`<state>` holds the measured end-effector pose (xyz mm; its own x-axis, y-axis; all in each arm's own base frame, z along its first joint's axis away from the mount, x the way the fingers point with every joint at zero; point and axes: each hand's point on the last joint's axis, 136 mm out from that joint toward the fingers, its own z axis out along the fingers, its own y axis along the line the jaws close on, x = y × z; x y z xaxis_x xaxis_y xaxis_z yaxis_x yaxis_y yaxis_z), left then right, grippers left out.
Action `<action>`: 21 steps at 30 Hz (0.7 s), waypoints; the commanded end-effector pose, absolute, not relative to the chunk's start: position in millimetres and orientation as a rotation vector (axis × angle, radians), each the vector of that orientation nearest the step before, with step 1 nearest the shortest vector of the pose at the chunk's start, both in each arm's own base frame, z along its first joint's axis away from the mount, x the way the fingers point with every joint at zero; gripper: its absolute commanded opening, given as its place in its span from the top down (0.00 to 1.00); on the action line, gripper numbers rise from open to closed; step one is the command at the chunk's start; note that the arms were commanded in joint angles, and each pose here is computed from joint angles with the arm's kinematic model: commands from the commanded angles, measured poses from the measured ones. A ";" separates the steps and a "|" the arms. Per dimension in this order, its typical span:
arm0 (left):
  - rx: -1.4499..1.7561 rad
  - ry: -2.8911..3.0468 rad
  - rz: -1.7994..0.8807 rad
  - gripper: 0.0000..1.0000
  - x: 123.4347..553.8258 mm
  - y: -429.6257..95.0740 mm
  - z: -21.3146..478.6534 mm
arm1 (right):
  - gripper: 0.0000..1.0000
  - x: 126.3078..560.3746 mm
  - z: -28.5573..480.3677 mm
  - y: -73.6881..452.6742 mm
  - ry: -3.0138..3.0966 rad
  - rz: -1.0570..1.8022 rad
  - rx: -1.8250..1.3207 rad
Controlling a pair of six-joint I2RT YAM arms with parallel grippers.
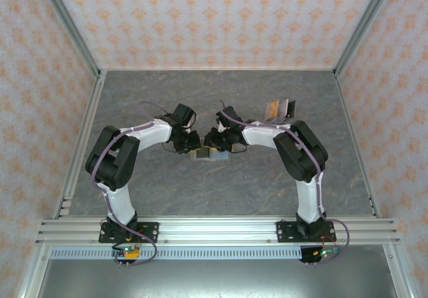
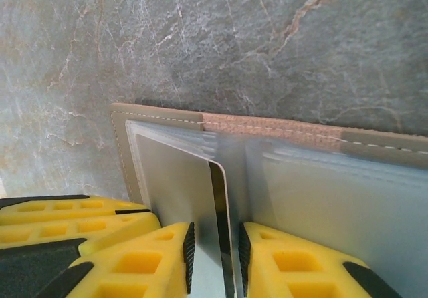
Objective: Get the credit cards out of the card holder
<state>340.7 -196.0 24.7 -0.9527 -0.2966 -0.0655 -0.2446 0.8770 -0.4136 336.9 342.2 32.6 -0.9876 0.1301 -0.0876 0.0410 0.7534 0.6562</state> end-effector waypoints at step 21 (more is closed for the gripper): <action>-0.469 2.975 -0.481 0.89 332.0 -186.6 3.0 | 0.93 337.8 59.4 335.4 2.679 1.246 0.111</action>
